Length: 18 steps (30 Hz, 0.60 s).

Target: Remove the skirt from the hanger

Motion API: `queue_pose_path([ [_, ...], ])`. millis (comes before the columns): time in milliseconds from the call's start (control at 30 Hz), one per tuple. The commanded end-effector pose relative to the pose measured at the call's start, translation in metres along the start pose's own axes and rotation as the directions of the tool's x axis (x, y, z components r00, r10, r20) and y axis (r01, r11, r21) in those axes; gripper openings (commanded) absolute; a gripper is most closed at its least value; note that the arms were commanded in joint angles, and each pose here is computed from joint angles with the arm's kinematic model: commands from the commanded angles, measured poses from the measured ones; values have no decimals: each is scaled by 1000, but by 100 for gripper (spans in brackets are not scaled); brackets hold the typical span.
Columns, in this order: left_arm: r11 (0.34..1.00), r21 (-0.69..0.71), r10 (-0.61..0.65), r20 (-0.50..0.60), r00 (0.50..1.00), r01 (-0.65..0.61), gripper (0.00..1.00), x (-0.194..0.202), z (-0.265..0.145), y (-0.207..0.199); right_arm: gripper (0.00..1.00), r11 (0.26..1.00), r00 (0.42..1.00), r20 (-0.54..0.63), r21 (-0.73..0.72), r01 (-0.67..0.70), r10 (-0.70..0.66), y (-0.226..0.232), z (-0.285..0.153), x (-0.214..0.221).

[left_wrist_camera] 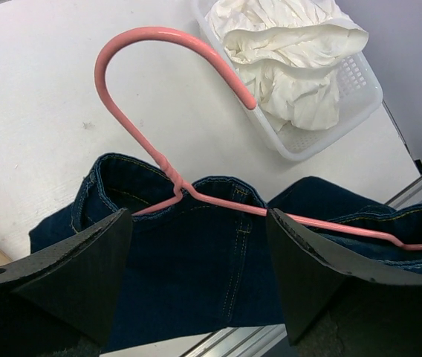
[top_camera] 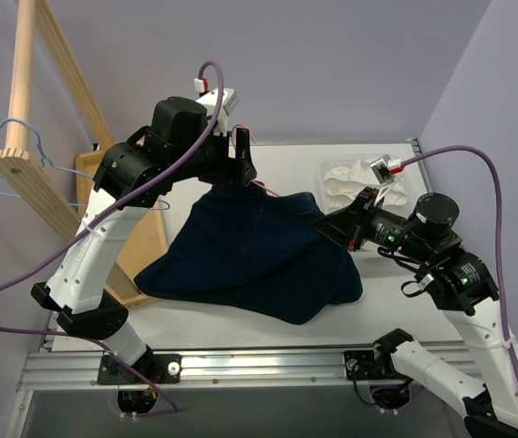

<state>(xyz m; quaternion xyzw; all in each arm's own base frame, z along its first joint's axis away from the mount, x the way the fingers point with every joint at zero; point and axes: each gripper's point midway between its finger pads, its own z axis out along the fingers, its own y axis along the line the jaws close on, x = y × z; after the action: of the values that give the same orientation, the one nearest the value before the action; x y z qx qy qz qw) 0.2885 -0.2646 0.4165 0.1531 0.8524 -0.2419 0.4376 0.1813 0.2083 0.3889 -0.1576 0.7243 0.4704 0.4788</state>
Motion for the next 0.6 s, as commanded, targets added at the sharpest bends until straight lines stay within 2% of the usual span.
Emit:
queue_pose_path([
  [0,1000,15,10,41,999,-11,81,-11,-6,-4,0,993,983,164,-80,90,-76,35,-16,-45],
  [200,1000,29,-14,47,999,13,80,-14,4,-3,0,992,982,172,-85,97,-81,39,-21,-46],
  [567,993,86,-91,77,993,84,68,-24,11,0,0,992,979,193,-88,88,-70,43,-25,-50],
])
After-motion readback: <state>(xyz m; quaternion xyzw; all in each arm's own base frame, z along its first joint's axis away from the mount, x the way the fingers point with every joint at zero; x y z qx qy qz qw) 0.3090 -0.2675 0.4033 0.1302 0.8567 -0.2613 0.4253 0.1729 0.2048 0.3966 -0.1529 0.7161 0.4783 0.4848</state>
